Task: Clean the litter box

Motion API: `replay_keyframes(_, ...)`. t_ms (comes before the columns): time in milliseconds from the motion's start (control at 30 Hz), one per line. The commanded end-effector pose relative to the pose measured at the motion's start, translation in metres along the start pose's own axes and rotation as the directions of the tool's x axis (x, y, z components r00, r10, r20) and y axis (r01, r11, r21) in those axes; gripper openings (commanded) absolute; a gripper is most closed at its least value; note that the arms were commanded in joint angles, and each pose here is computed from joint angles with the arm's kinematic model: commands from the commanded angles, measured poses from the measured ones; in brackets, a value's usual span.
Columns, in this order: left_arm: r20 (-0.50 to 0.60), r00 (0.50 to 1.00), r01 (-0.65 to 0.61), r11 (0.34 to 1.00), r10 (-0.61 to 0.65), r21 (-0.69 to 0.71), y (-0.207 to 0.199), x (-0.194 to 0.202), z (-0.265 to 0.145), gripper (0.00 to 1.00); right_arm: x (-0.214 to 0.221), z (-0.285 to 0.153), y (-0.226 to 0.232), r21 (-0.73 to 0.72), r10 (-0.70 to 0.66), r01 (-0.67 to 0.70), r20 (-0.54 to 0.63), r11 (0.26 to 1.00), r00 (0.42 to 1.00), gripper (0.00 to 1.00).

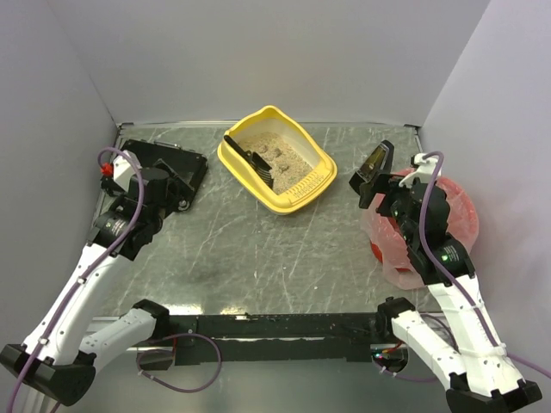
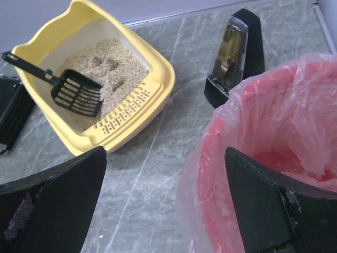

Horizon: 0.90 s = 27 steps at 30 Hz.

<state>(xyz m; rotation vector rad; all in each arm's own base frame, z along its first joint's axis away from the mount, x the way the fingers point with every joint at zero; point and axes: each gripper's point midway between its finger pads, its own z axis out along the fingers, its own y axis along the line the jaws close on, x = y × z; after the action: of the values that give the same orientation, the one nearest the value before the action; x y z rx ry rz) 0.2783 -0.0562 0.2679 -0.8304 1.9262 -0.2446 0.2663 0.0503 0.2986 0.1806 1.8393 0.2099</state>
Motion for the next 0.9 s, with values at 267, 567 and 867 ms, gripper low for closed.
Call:
replay_keyframes(267,-0.077,0.997,-0.025,0.994,0.033,0.107,-0.025,0.025,0.020,0.97,0.024,0.006,0.100,-0.566,-0.202,0.137,-0.053,0.813,0.978,1.00)
replay_keyframes(567,-0.135,0.988,-0.064,0.995,0.073,0.073,-0.020,0.042,0.031,0.97,0.091,0.076,0.209,-0.797,-0.535,0.251,-0.106,0.550,0.838,1.00)
replay_keyframes(867,-0.120,0.991,-0.059,0.997,0.064,0.050,-0.013,0.040,0.030,0.97,0.145,0.166,0.239,-0.753,-0.708,0.367,-0.181,0.546,0.683,0.98)
